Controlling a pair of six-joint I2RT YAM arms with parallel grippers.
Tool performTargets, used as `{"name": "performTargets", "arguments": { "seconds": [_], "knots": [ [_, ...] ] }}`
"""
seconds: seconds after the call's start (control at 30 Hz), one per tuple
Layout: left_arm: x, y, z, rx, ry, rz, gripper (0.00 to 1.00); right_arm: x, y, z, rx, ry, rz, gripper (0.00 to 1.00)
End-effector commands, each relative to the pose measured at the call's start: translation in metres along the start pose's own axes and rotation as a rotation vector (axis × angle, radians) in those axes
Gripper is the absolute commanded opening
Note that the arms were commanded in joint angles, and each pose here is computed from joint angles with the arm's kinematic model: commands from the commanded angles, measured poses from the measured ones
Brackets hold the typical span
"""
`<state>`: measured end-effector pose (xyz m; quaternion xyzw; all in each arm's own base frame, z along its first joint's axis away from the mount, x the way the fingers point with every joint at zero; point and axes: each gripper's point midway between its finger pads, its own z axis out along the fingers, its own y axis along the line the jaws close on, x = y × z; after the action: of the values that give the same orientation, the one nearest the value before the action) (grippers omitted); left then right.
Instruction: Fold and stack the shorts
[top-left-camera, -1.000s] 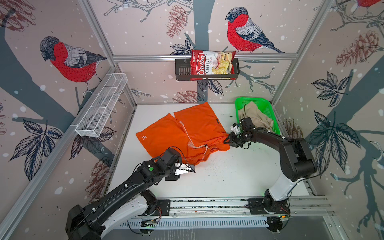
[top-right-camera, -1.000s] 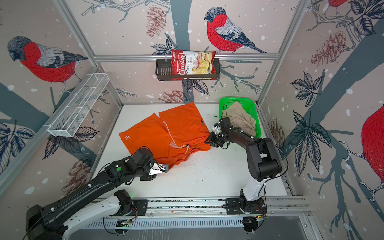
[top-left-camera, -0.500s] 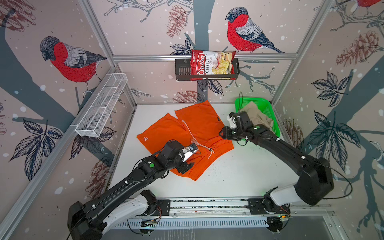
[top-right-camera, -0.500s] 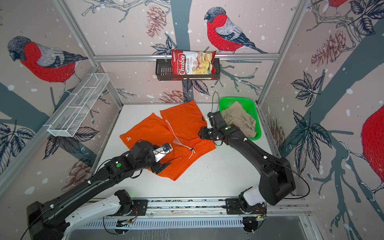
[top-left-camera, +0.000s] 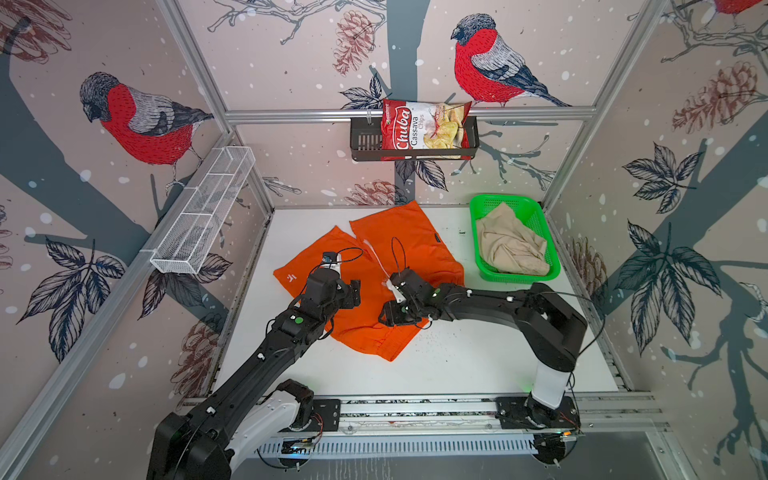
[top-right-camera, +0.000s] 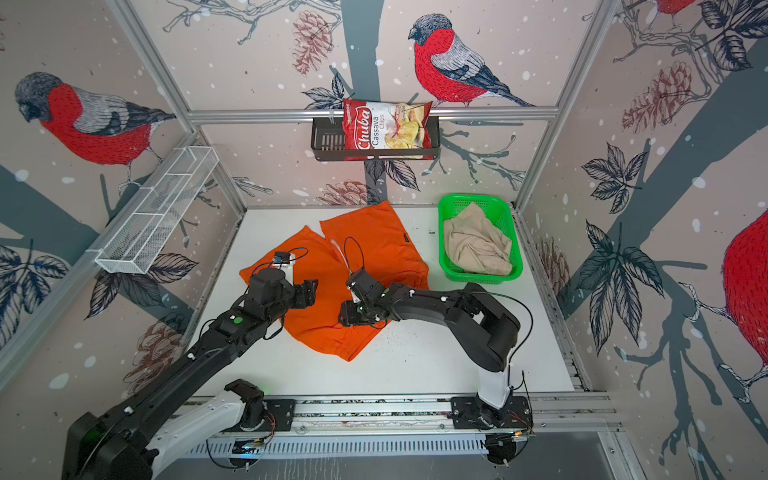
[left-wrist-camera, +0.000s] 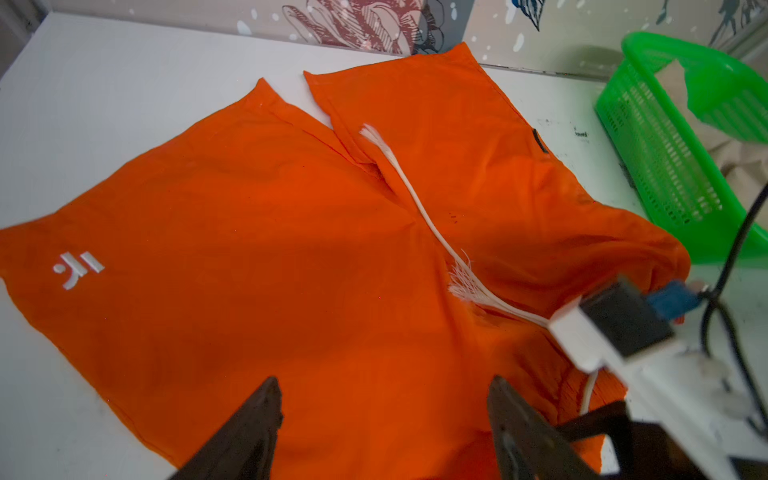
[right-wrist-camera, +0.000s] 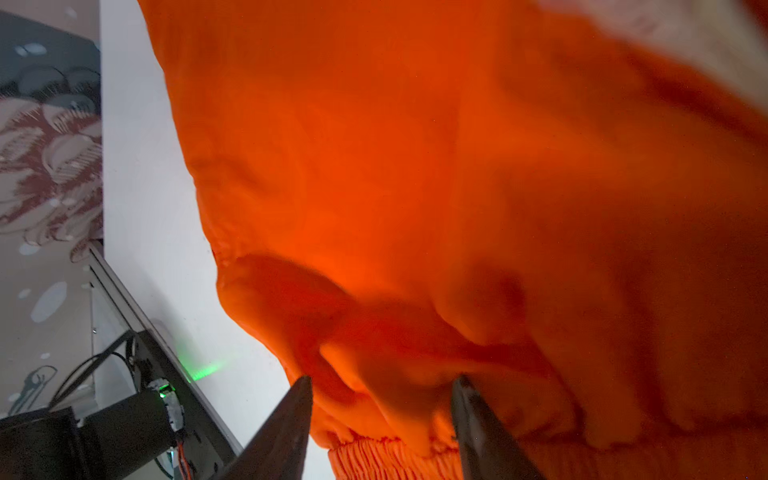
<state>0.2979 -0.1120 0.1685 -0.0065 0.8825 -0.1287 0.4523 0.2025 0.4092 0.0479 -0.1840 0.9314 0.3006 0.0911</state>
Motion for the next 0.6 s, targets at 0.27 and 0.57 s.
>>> {"name": "performTargets", "arguments": {
  "seconds": [0.27,0.57],
  "knots": [
    [0.001,0.004,0.019,0.011,-0.049,-0.156,0.75,0.064,-0.076,0.005,0.198,0.153,0.041,0.56],
    [0.013,-0.002,0.035,0.042,-0.001,-0.184,0.74,0.077,-0.113,-0.061,0.301,0.091,0.118,0.58]
  ]
}}
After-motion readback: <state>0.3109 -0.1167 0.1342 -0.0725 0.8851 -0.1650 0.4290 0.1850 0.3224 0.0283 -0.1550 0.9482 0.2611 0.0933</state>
